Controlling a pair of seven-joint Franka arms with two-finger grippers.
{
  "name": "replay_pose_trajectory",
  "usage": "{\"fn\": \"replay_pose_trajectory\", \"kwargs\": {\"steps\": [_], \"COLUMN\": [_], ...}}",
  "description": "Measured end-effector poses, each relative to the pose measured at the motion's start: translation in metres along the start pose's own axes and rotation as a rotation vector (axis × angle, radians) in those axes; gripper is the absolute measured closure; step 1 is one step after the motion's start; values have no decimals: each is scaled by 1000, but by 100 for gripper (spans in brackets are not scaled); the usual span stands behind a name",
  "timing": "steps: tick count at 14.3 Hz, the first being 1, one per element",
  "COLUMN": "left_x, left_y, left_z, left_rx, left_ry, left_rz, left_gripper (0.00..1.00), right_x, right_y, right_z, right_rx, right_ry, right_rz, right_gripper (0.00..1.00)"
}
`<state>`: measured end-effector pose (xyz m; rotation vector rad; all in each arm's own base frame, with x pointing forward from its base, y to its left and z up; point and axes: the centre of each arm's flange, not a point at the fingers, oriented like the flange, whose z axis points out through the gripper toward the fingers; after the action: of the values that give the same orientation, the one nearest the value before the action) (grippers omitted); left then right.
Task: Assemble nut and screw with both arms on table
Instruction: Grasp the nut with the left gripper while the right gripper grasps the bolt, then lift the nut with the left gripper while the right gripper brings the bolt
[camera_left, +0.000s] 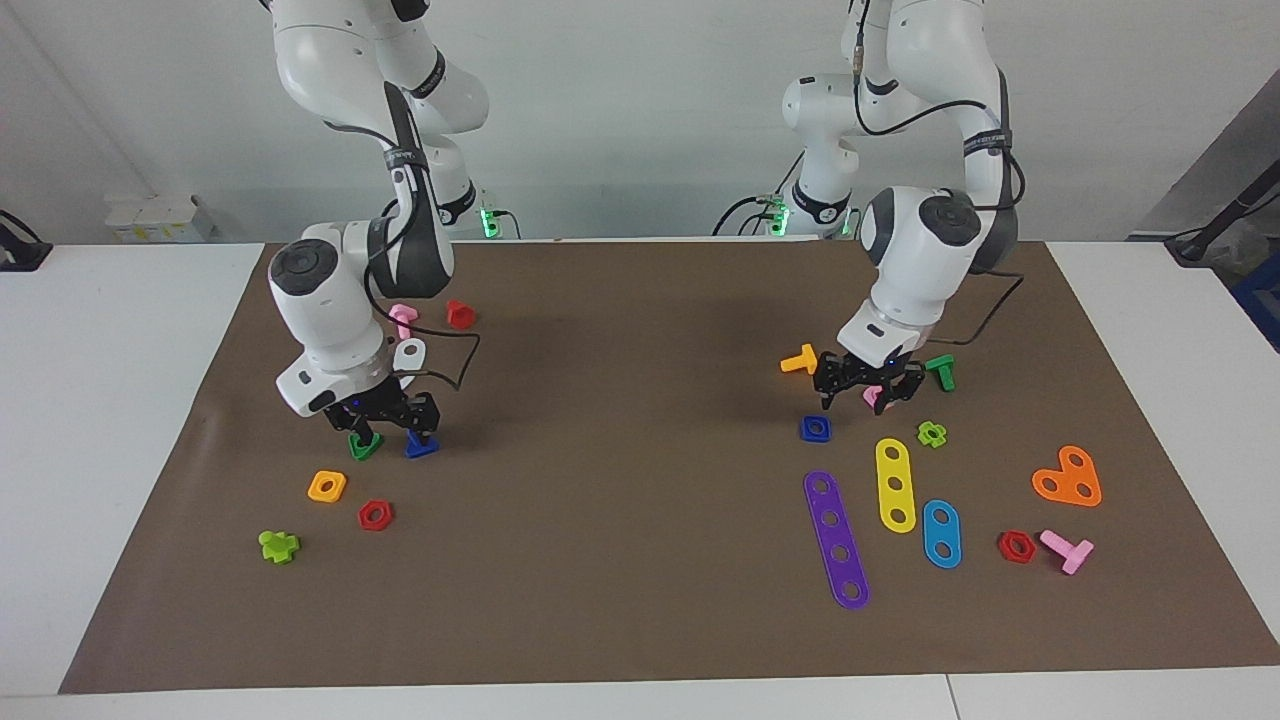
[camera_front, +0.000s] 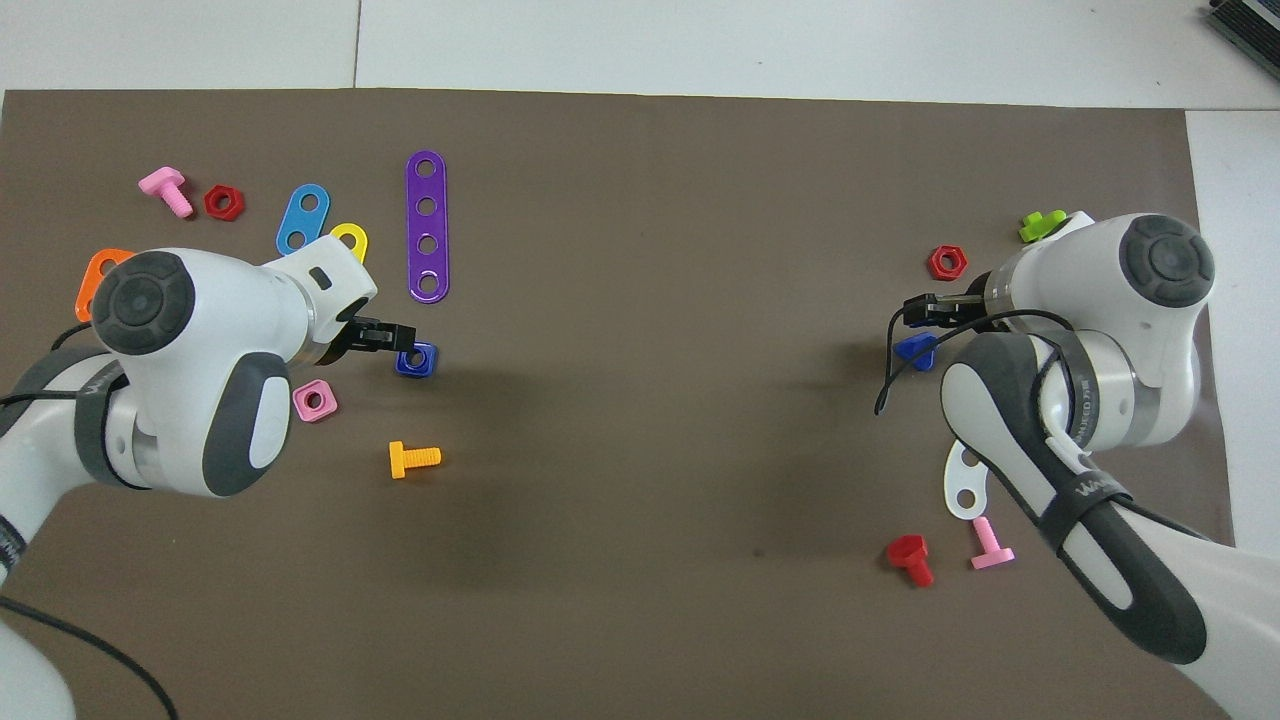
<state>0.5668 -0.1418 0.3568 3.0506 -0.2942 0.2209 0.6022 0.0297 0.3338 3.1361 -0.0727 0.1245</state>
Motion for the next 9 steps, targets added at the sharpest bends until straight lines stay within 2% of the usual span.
{"fn": "replay_pose_trajectory", "kwargs": {"steps": [3, 6, 7, 9], "left_x": [0, -2, -3, -5], "left_y": [11, 21, 22, 21], "left_z": [36, 61, 65, 67], "left_rx": [-9, -16, -16, -15], "left_ry": [-13, -20, -26, -41], "left_rz": [-8, -5, -4, -5], "left_gripper": [18, 19, 19, 23], "right_x": [-7, -9, -9, -10], "right_y": [-13, -14, -14, -14], "right_z": [9, 11, 11, 12], "right_rx": [2, 1, 1, 1], "right_ry": [-7, -11, -12, -13], "right_rz": [-23, -25, -25, -25], "right_gripper": [18, 49, 63, 82]}}
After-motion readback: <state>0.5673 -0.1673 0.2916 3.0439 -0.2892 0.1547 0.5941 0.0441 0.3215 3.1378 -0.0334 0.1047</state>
